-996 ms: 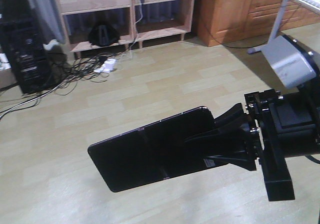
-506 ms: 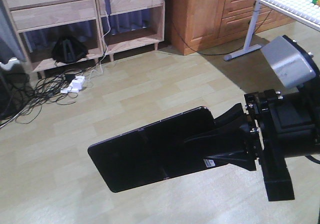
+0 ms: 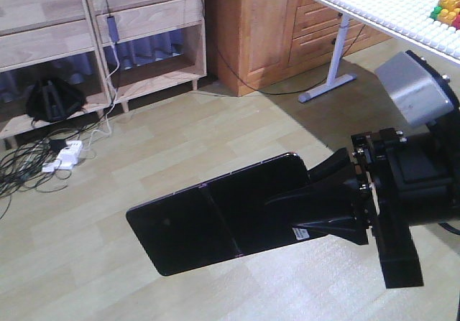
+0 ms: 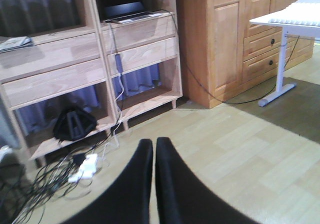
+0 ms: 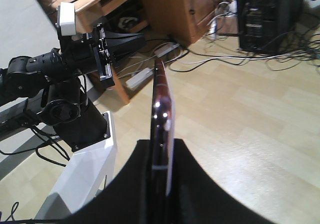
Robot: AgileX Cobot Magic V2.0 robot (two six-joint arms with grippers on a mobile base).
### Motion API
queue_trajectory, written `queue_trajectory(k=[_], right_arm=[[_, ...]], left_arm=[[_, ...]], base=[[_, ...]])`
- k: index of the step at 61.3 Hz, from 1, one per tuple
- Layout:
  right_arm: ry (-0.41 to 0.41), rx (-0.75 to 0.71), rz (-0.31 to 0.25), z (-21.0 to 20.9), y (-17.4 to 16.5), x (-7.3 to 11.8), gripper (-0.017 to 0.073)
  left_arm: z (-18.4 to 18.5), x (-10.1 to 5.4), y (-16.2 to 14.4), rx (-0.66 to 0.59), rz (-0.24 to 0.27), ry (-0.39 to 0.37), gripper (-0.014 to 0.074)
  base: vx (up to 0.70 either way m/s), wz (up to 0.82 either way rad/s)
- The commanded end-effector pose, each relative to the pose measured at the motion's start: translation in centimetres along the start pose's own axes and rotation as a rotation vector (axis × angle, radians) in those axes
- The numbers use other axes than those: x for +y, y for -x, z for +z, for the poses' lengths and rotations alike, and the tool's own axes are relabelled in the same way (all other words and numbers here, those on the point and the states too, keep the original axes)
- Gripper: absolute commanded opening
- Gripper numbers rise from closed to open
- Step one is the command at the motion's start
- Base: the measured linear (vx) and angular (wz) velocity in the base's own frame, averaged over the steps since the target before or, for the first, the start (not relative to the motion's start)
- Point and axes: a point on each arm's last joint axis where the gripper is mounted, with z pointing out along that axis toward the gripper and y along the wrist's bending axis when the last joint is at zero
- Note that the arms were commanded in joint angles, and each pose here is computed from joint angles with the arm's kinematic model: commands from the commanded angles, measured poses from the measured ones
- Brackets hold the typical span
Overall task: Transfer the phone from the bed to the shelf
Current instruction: 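Drive toward the wooden shelf unit with the laptop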
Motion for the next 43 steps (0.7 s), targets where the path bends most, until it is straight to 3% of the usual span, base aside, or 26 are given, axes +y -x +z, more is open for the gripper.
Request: queue_trajectory(k=[1,43], right_arm=[[0.081,-0.071,-0.029,-0.64,1.30,1.54,-0.0002],[0.081,-0.071,-0.028,-0.64,1.30,1.54,-0.0002]], left_arm=[[-0.24,0.15,1.44,-0.100,-0.014,0.006,0.0001],[-0.24,0.15,1.44,-0.100,-0.014,0.006,0.0001]], base=[[0.42,-0.16],[0.41,-0.16]])
